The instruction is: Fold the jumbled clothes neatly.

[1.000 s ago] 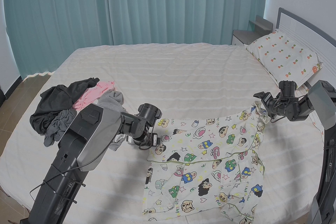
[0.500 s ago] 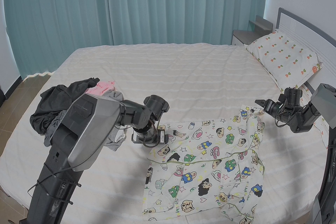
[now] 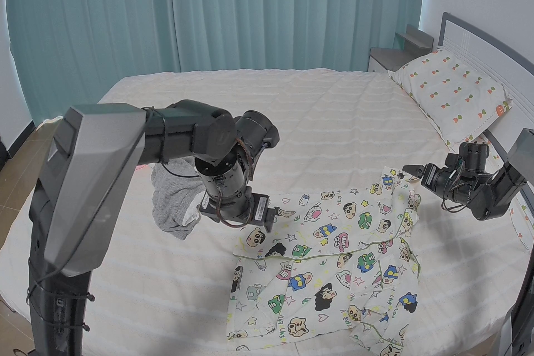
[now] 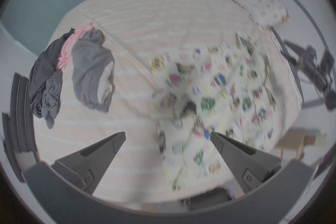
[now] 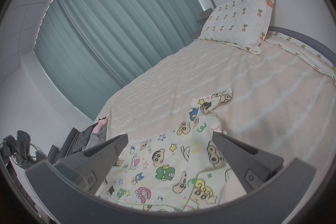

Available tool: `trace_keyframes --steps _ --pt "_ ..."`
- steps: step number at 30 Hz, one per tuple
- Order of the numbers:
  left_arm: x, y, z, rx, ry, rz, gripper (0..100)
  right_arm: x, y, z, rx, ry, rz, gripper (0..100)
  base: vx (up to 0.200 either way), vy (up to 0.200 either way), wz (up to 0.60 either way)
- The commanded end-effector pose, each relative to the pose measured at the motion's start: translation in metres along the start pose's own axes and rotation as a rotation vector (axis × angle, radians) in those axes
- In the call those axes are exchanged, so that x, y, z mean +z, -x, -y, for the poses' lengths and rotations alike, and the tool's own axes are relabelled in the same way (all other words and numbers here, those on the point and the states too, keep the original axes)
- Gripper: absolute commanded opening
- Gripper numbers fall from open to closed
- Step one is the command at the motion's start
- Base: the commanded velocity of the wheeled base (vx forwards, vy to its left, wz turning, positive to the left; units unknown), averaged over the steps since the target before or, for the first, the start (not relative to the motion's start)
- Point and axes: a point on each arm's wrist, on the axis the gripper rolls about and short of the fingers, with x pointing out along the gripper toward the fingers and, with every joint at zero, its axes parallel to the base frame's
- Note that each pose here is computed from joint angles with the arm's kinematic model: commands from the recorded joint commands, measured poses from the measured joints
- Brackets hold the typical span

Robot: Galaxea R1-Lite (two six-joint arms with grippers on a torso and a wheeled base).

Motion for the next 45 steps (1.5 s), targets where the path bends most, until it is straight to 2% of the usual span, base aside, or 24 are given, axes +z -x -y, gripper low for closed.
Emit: trace_keyframes --steps 1,2,3,4,5,8,10,11,16,19,22,24,26,31,35,38,43,45 --pt "-0.075 0.108 0.028 -0.025 -0.230 -0.114 100 -0.006 0.038 -0.019 0.035 0.031 -0.023 100 0.000 0.000 0.00" --pt "-0.092 0.123 0.028 -0.003 -0.266 -0.168 100 -0.008 0.042 -0.020 0.033 0.043 -0.028 100 0.000 0.000 0.00" --pt "-0.094 0.125 0.028 -0.001 -0.273 -0.175 100 -0.009 0.043 -0.020 0.032 0.045 -0.029 100 0.000 0.000 0.00" --pt "-0.111 0.140 0.030 0.037 -0.318 -0.206 100 -0.010 0.049 -0.021 0.030 0.068 -0.032 100 0.000 0.000 0.00" --pt "-0.111 0.141 0.033 0.071 -0.318 -0.158 100 -0.012 0.053 -0.021 0.029 0.075 -0.038 100 0.000 0.000 0.00" --pt "-0.119 0.147 0.040 0.167 -0.310 -0.099 100 -0.015 0.062 -0.023 0.029 0.081 -0.042 100 0.000 0.000 0.00" --pt "-0.129 0.154 0.050 0.157 -0.340 -0.079 100 -0.015 0.066 -0.024 0.032 0.082 -0.042 100 0.000 0.000 0.00" --pt "-0.146 0.169 0.058 0.134 -0.392 -0.037 100 -0.017 0.072 -0.027 0.034 0.083 -0.042 100 0.000 0.000 0.00" --pt "-0.152 0.174 0.062 0.182 -0.456 0.010 100 -0.016 0.080 -0.030 0.039 0.088 -0.032 100 0.000 0.000 0.00" --pt "-0.148 0.175 0.058 0.259 -0.527 0.054 100 -0.013 0.088 -0.033 0.043 0.089 -0.016 100 0.000 0.000 0.00" --pt "-0.146 0.176 0.054 0.280 -0.521 0.064 100 -0.011 0.091 -0.035 0.049 0.092 -0.004 100 0.000 0.000 0.00" --pt "-0.124 0.171 0.023 0.317 -0.395 0.039 100 -0.008 0.095 -0.039 0.058 0.097 0.013 100 0.000 0.000 0.00" --pt "-0.116 0.172 0.006 0.329 -0.334 0.033 100 -0.007 0.096 -0.040 0.061 0.100 0.017 100 0.000 0.000 0.00" --pt "-0.113 0.173 -0.003 0.334 -0.295 0.034 100 -0.006 0.098 -0.042 0.063 0.100 0.022 100 0.000 0.000 0.00" --pt "-0.101 0.175 -0.038 0.362 -0.169 0.023 100 -0.005 0.098 -0.041 0.061 0.099 0.027 100 0.000 0.000 0.00" --pt "-0.096 0.173 -0.052 0.377 -0.117 0.009 100 -0.005 0.098 -0.041 0.060 0.099 0.029 100 0.000 0.000 0.00" --pt "-0.090 0.177 -0.119 0.434 0.119 -0.019 100 -0.004 0.097 -0.041 0.057 0.100 0.031 100 0.000 0.000 0.00" --pt "-0.091 0.180 -0.128 0.441 0.150 -0.017 100 -0.003 0.097 -0.041 0.058 0.101 0.032 100 0.000 0.000 0.00"
